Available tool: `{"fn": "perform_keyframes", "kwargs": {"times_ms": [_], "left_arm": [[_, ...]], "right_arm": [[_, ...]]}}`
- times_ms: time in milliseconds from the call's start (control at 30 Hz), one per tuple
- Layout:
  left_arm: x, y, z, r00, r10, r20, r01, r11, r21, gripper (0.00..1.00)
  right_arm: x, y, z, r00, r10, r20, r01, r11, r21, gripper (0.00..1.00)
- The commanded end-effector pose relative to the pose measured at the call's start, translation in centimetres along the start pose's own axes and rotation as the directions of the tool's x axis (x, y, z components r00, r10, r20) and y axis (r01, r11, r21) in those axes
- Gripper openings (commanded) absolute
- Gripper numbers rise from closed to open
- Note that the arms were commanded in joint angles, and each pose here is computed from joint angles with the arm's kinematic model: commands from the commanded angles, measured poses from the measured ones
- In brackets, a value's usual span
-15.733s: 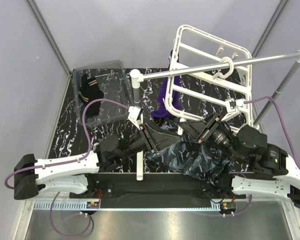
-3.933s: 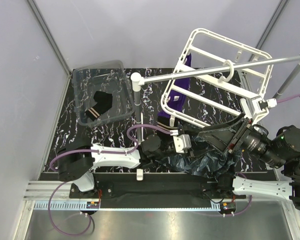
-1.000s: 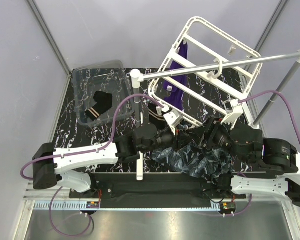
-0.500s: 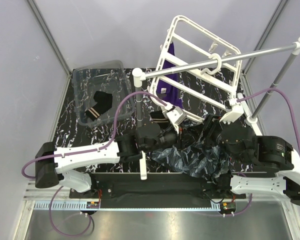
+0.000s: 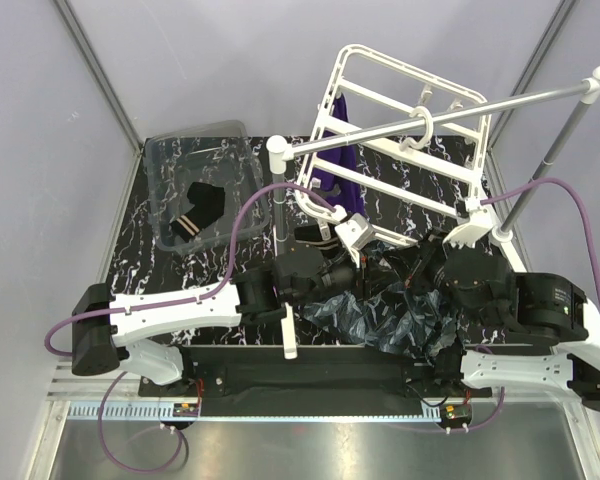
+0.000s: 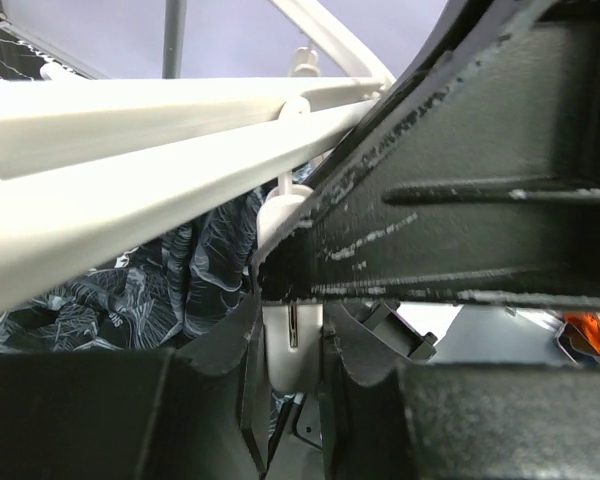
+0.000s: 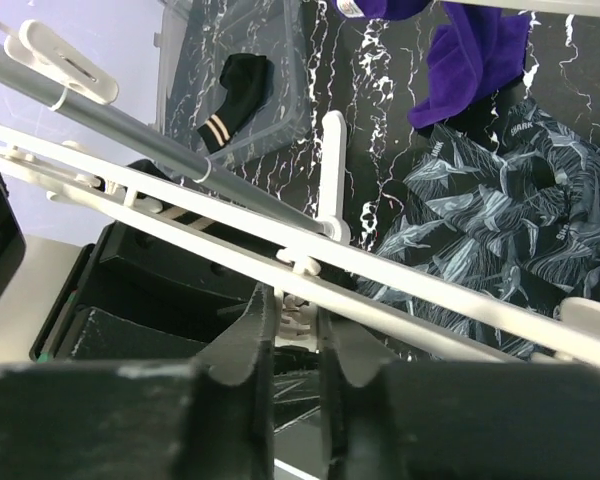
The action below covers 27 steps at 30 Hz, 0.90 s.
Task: Clip the socks to the hanger
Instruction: Open the clamp at the hanger, then pick up the sock from the bin.
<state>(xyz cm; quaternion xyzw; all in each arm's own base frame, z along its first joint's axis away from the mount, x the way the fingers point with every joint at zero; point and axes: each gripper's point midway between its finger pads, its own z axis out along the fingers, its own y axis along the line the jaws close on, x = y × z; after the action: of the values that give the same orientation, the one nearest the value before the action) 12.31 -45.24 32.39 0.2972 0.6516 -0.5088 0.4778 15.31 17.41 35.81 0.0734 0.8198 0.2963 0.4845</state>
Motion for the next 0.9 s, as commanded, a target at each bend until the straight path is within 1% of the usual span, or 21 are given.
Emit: {"fn": "perform_keyframes", "kwargs": {"times_ms": [0, 33, 67, 100, 167, 200, 267, 300, 367, 400, 433, 467, 500, 533, 567, 600, 633, 667, 700, 767, 867], "left_arm": [[-3.5, -4.0, -0.7, 0.996, -0.008, 0.091, -0.004, 0.992, 0.124, 0.2], [-3.6, -4.0, -0.8, 0.996, -0.006, 0.093, -0.005, 0.993, 0.122, 0.26], [-4.1, -4.1, -1.4, 0.994, -0.006, 0.106, -0.007, 0.992, 0.127, 0.38], [-3.6, -3.8, -1.7, 0.995, 0.005, 0.098, -0.017, 0.992, 0.122, 0.44], [-3.7, -3.7, -2.7, 0.994, 0.021, 0.107, -0.034, 0.992, 0.123, 0.5], [-4.6, -3.9, -4.0, 0.991, 0.033, 0.131, -0.051, 0.99, 0.129, 0.53], [-3.5, -3.5, -5.2, 0.993, 0.055, 0.108, -0.069, 0.989, 0.129, 0.54], [-4.1, -3.6, -6.8, 0.99, 0.064, 0.126, -0.081, 0.987, 0.138, 0.54], [-3.7, -3.2, -8.3, 0.992, 0.075, 0.1, -0.088, 0.988, 0.13, 0.52], [-4.7, -3.2, -9.9, 0.989, 0.079, 0.123, -0.095, 0.987, 0.127, 0.52], [-4.3, -2.5, -10.7, 0.99, 0.083, 0.111, -0.094, 0.99, 0.101, 0.52], [-3.7, -0.7, -11.5, 0.993, 0.087, 0.083, -0.088, 0.996, 0.016, 0.52], [-3.7, 0.3, -12.3, 0.993, 0.074, 0.088, -0.072, 0.997, -0.033, 0.52], [-4.4, 1.8, -14.1, 0.992, 0.065, 0.106, -0.054, 0.994, -0.096, 0.52], [-2.9, 4.5, -15.2, 0.996, 0.058, 0.061, -0.044, 0.976, -0.212, 0.51], [-2.7, 5.8, -16.4, 0.997, 0.027, 0.069, -0.007, 0.964, -0.267, 0.51], [-2.7, 7.8, -17.5, 0.996, 0.016, 0.084, 0.014, 0.939, -0.343, 0.5], [-2.0, 9.5, -19.6, 0.996, 0.001, 0.091, 0.037, 0.909, -0.415, 0.5], [-1.7, 10.8, -20.7, 0.995, -0.007, 0.098, 0.053, 0.883, -0.467, 0.51], [-1.2, 14.1, -24.0, 0.992, -0.005, 0.125, 0.081, 0.786, -0.613, 0.5], [0.0, 17.8, -26.7, 0.992, -0.004, 0.127, 0.098, 0.657, -0.748, 0.47]], "right_arm": [[-2.1, -1.5, 0.5, 0.991, 0.025, 0.131, -0.035, 0.997, 0.072, 0.08], [-2.1, -1.6, 0.5, 0.991, 0.028, 0.133, -0.038, 0.997, 0.072, 0.02], [-2.1, -1.9, 0.3, 0.99, 0.033, 0.135, -0.043, 0.996, 0.072, 0.0], [-2.1, -2.0, 0.2, 0.99, 0.033, 0.136, -0.044, 0.996, 0.072, 0.0], [-2.2, -2.4, 0.0, 0.99, 0.036, 0.138, -0.046, 0.997, 0.069, 0.0], [-2.1, -2.6, 0.0, 0.99, 0.032, 0.138, -0.043, 0.996, 0.075, 0.0], [-2.2, -3.0, -0.3, 0.989, 0.037, 0.142, -0.047, 0.996, 0.072, 0.0], [-2.2, -3.1, -0.4, 0.989, 0.038, 0.144, -0.048, 0.996, 0.072, 0.0], [-2.2, -3.5, -0.7, 0.989, 0.04, 0.143, -0.05, 0.996, 0.072, 0.0], [-2.1, -3.7, -0.7, 0.989, 0.042, 0.145, -0.053, 0.996, 0.076, 0.0], [-2.1, -3.8, -0.8, 0.989, 0.045, 0.141, -0.056, 0.996, 0.072, 0.0], [-2.1, -4.0, -1.0, 0.989, 0.048, 0.142, -0.058, 0.996, 0.068, 0.0], [-2.1, -4.0, -1.0, 0.989, 0.048, 0.142, -0.058, 0.996, 0.068, 0.0], [-2.1, -4.0, -1.1, 0.989, 0.052, 0.14, -0.061, 0.996, 0.063, 0.0], [-2.1, -4.0, -1.2, 0.989, 0.055, 0.139, -0.064, 0.996, 0.058, 0.0], [-2.2, -4.0, -1.2, 0.989, 0.055, 0.139, -0.063, 0.996, 0.056, 0.0], [-2.0, -3.9, -1.2, 0.99, 0.049, 0.131, -0.057, 0.997, 0.052, 0.0], [-2.0, -3.9, -1.2, 0.99, 0.049, 0.13, -0.056, 0.997, 0.054, 0.0], [-2.0, -3.8, -1.2, 0.99, 0.048, 0.129, -0.056, 0.997, 0.052, 0.0], [-1.8, -3.7, -1.1, 0.992, 0.042, 0.118, -0.048, 0.998, 0.049, 0.0], [-1.6, -3.6, -1.1, 0.993, 0.039, 0.112, -0.044, 0.998, 0.036, 0.0]]}}
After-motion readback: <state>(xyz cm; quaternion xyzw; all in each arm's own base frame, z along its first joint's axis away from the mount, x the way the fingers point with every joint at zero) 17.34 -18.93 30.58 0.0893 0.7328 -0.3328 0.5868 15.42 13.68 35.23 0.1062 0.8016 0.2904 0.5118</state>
